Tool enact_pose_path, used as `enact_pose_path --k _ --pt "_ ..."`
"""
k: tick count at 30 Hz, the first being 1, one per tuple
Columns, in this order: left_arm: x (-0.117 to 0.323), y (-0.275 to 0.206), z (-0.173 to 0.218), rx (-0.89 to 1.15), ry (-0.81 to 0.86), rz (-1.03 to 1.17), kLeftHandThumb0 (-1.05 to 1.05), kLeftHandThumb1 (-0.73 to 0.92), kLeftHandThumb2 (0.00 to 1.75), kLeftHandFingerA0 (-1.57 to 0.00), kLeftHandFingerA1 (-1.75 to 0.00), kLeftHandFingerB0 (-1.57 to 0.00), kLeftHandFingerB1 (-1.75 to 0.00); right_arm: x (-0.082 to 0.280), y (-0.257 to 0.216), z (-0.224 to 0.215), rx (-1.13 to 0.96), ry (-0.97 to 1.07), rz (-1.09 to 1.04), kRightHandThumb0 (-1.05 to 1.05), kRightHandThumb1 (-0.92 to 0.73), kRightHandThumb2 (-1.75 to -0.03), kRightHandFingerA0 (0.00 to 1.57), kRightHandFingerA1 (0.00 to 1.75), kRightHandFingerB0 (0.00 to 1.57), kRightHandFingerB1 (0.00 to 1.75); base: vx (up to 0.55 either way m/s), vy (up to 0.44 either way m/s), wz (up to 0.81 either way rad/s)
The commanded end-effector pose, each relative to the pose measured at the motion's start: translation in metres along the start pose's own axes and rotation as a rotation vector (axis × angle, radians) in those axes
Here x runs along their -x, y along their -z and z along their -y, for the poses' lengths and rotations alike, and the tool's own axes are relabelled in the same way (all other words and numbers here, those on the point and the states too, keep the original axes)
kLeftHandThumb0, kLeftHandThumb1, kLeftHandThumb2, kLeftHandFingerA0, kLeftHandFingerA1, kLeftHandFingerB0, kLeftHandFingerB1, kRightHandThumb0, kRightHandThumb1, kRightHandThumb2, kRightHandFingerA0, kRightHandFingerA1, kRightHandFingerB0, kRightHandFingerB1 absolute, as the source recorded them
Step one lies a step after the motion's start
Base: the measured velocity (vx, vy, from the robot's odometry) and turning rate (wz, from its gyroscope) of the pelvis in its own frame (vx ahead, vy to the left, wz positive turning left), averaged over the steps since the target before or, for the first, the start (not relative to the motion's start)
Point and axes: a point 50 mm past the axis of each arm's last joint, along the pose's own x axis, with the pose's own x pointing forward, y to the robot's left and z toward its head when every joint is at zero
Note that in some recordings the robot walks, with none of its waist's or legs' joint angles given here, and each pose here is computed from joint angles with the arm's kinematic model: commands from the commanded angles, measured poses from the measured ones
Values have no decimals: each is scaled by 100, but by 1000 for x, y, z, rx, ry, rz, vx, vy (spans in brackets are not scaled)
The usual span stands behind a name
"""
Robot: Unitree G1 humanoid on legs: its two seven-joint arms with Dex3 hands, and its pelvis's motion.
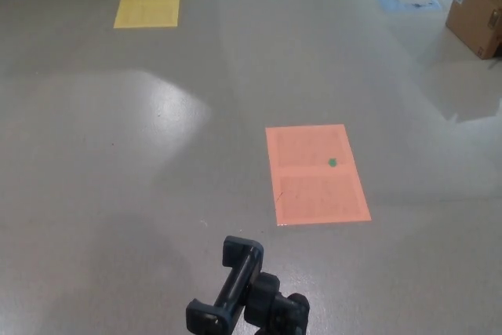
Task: A phone stand is kept on the floor and the robot uses both its hands to grab it and uses its left hand to extend the phone stand by pulling it upwards
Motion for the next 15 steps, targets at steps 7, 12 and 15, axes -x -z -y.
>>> enact_pose_path --k 7,12,15 --pt "67 -64 -36 78 -171 772 -71 70 108 -35 -52 -27 -46 64 -58 12 123 129 617 -65 -52 -87 0 32 0 15 0 0 0" --pt "69 -66 -36 55 -169 780 -72 70 108 -36 -53 -26 -46 64 -58 12 111 115 621 -64 -51 -86 0 32 0 14 0 0 0" --pt "69 -67 -36 48 -160 786 -73 82 66 -42 -37 -38 -33 59 -58 11 98 116 646 -59 -66 -82 5 48 0 0 0 0 0"
